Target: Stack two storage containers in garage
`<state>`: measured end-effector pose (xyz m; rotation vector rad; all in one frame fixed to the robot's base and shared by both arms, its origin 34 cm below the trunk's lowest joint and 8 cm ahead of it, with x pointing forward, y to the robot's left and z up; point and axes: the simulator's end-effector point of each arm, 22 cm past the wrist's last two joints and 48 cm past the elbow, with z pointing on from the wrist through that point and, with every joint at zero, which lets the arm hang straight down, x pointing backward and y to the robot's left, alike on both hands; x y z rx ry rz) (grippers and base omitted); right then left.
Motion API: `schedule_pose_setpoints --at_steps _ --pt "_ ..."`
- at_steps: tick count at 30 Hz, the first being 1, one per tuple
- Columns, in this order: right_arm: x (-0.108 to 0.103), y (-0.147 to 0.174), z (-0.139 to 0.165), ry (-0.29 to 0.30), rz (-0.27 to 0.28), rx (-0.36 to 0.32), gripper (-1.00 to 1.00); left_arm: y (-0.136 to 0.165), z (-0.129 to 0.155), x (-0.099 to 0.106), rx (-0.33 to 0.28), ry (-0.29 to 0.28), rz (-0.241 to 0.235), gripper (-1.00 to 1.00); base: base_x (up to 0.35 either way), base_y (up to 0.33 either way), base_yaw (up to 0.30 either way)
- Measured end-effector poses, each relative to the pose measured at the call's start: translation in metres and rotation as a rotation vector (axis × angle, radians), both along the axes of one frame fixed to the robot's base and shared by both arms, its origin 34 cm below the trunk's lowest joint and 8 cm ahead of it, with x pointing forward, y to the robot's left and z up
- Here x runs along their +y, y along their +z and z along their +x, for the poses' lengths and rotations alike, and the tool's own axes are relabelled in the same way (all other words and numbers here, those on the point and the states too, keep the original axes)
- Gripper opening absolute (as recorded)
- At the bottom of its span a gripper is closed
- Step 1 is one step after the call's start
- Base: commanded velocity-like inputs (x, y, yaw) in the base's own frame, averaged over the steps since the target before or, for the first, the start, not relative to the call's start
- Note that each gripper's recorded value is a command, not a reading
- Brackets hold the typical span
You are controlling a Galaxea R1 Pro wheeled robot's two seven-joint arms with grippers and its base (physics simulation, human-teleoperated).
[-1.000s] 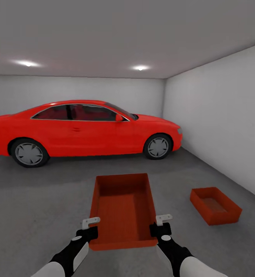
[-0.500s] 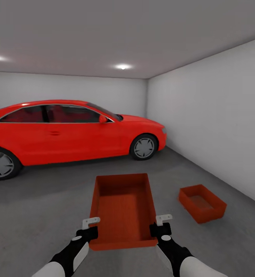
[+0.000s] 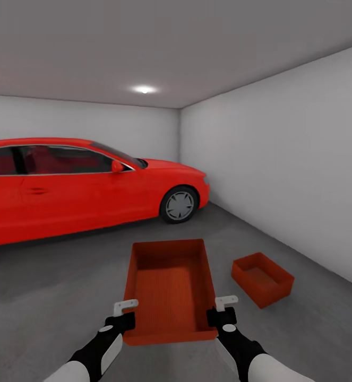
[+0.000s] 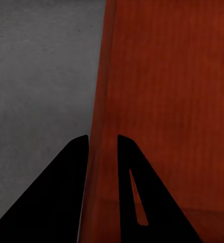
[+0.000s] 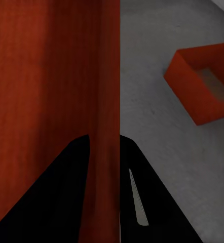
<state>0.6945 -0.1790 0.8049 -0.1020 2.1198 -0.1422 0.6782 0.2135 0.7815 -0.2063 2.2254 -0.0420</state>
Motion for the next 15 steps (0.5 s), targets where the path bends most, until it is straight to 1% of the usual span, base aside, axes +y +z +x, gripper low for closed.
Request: schedule_pose_setpoints --at_steps 15 --pt "0.0 -0.0002 -0.0001 0.0 0.0 0.001 -1.0 -0.0001 -0.0001 0.0 0.001 0.0 0.0 -1.0 0.322 0.156 -0.285"
